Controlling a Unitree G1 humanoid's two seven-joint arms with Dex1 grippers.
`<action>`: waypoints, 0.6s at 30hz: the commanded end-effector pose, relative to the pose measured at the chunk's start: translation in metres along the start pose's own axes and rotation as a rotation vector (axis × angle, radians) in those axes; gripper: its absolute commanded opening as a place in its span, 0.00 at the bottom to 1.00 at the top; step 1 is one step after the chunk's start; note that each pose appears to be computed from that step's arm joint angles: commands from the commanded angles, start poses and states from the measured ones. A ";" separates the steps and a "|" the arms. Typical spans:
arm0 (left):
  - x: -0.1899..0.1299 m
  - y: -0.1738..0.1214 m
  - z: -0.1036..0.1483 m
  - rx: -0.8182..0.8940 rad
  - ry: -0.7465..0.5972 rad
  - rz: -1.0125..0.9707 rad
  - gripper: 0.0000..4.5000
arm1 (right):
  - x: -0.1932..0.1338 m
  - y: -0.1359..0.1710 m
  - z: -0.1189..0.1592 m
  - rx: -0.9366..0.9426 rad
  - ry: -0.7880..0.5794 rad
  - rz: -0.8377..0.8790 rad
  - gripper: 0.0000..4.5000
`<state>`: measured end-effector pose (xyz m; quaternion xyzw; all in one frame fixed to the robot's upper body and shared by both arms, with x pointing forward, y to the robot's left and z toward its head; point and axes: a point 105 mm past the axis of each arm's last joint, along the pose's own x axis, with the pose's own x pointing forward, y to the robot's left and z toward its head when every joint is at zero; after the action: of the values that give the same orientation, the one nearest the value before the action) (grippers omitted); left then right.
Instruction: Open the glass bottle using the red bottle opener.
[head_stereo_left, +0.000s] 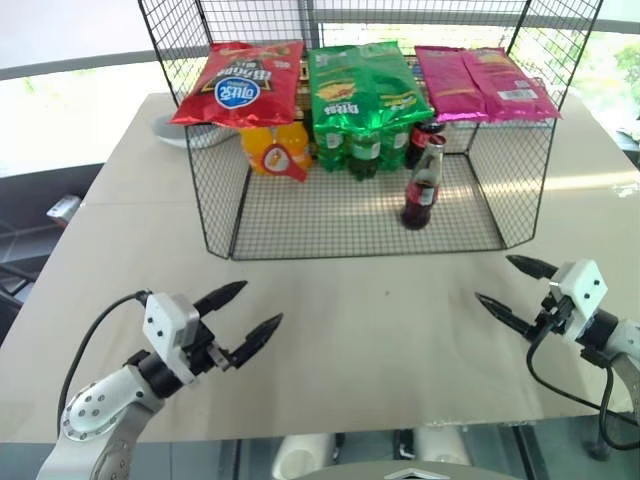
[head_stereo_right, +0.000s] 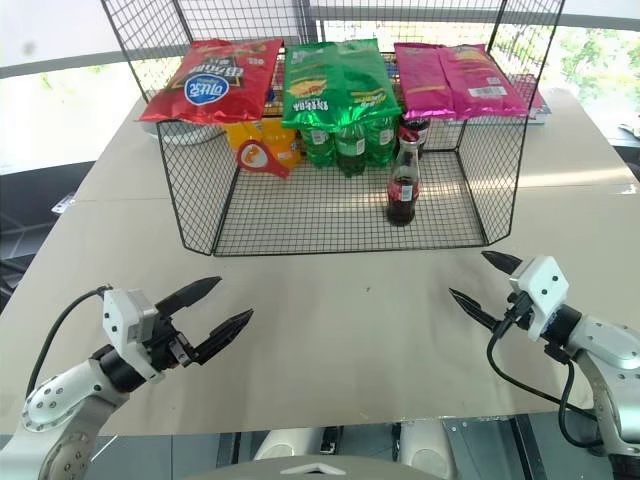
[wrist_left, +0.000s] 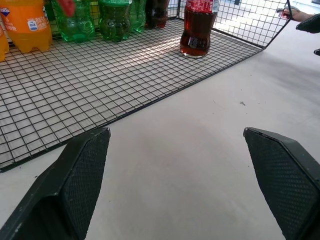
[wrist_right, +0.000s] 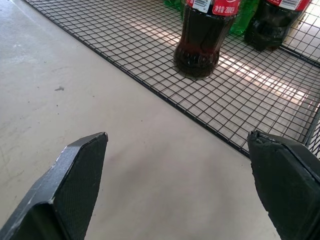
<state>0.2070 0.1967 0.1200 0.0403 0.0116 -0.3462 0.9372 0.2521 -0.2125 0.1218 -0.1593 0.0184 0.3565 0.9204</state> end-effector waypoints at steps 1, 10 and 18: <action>0.003 0.004 0.008 0.014 -0.042 0.020 0.98 | 0.000 -0.001 0.021 -0.040 -0.090 -0.012 1.00; 0.023 0.039 0.030 -0.044 -0.117 0.236 0.98 | 0.008 0.036 0.098 -0.062 -0.454 0.123 1.00; 0.062 0.064 0.059 -0.006 -0.160 0.315 0.98 | 0.008 0.064 0.126 -0.069 -0.529 0.207 1.00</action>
<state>0.2882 0.2018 0.1754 0.0036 -0.0652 -0.2065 0.9763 0.2127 -0.1305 0.2134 -0.0792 -0.2024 0.4706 0.8552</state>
